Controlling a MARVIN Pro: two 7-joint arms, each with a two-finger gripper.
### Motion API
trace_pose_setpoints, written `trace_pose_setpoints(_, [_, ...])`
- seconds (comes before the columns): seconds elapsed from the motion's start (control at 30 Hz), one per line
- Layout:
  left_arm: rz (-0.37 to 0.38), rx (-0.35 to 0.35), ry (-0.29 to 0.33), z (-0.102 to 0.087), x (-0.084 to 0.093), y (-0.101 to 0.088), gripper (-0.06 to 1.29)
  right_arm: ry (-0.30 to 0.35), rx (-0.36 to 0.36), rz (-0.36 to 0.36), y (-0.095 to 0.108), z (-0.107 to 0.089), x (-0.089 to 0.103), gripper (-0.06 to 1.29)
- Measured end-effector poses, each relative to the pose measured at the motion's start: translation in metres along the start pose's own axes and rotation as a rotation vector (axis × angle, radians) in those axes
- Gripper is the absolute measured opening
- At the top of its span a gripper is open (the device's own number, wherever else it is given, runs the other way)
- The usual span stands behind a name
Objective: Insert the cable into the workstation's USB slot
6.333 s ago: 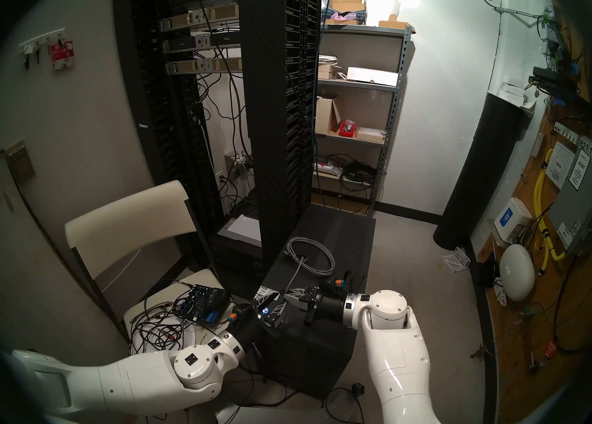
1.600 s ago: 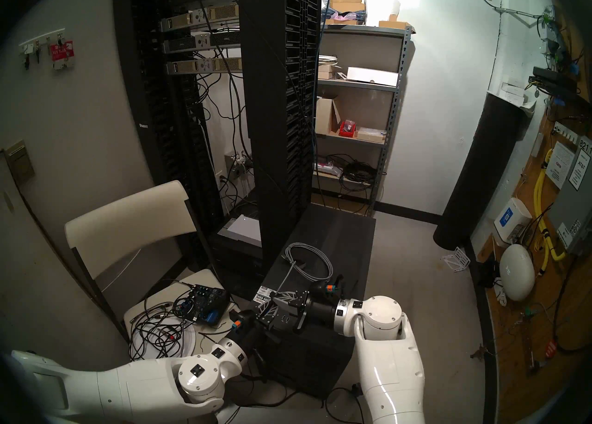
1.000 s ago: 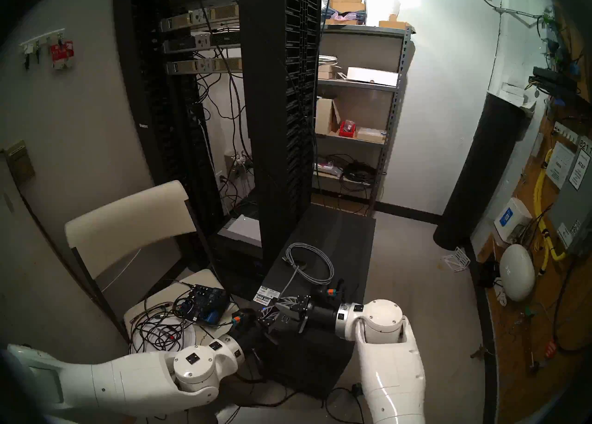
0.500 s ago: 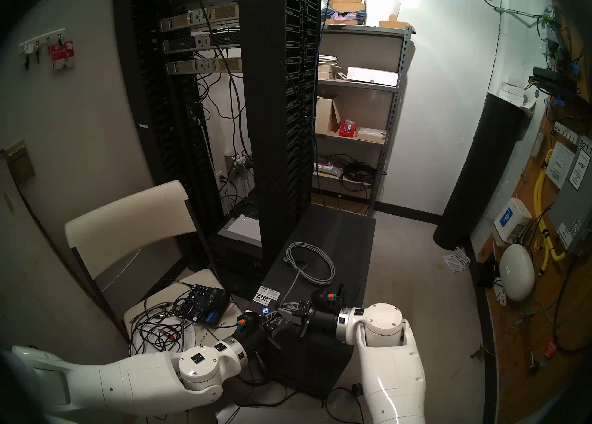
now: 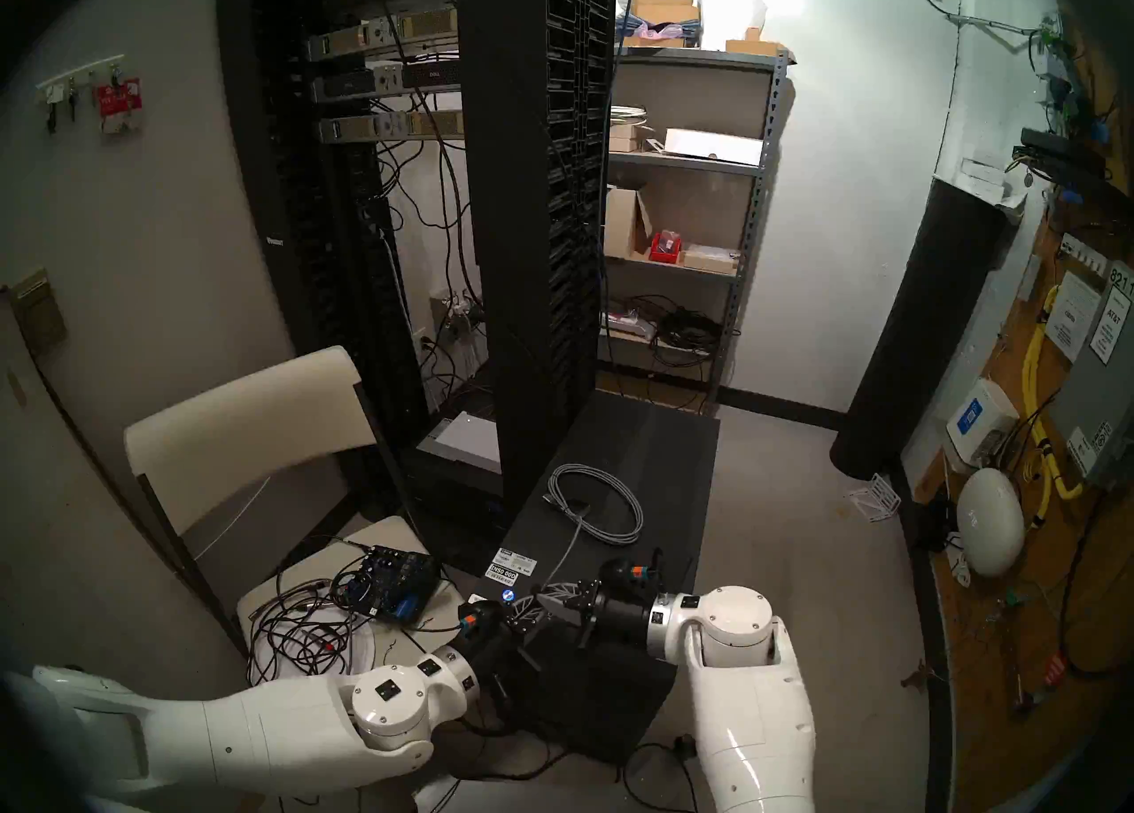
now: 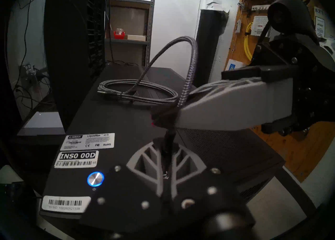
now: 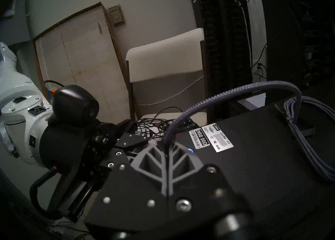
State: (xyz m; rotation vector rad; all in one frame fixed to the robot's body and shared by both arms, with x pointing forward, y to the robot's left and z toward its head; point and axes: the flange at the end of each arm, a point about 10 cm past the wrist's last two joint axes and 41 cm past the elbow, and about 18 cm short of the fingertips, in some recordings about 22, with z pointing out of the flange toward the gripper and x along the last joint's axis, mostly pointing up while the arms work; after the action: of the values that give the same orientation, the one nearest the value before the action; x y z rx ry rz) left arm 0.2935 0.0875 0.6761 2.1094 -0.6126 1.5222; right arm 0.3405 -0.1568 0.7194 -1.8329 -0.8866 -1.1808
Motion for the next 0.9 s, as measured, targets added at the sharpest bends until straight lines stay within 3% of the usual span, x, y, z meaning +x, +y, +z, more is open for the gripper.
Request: trace_pose_setpoints(0.9, [0.006,-0.007,-0.024,0.0061,-0.0048,-0.0062,0.04,-0.029,0.006,0.042,0.0081,0.0061,-0.0021,-0.03])
